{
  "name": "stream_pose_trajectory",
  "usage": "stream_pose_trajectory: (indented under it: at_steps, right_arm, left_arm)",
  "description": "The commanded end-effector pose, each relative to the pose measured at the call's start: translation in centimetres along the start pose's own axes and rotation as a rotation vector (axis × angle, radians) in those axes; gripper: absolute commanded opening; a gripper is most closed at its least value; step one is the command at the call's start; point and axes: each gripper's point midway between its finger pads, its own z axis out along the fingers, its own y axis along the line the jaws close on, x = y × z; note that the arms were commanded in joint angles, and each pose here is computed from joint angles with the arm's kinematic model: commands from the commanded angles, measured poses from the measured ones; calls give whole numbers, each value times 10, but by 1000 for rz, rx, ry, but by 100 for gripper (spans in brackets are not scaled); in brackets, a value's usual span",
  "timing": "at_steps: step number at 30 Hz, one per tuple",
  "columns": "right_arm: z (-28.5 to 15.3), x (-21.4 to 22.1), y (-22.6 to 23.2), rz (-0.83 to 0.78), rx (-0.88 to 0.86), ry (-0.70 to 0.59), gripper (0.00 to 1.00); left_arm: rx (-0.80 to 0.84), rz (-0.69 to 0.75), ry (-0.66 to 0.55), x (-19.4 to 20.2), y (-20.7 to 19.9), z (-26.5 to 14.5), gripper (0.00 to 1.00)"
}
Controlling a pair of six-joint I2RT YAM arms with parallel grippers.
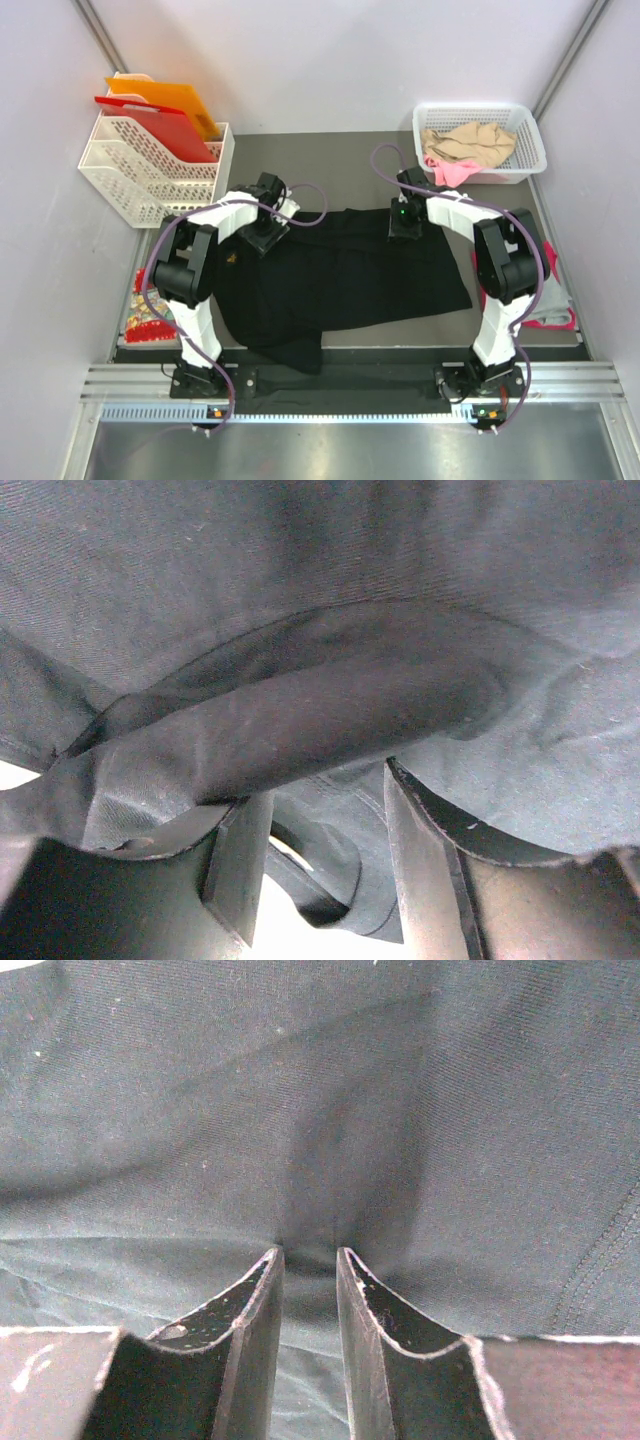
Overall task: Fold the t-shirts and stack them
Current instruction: Fold the flattened tshirt in 1/3 of the way
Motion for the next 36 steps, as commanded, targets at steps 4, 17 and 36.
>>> stream_pose_trajectory:
  at_steps: [4, 17, 36]
  right_arm:
    - [-8, 14, -9, -5, 15, 43, 29]
    - [-9, 12, -7, -2, 11, 44, 29]
    - [-10, 13, -6, -7, 3, 42, 28]
  left_arm:
    - [-17, -2, -27, -10, 9, 3, 50]
    - [-20, 1, -22, -8, 10, 0, 17]
    - [91, -19, 58, -1, -4, -82, 2]
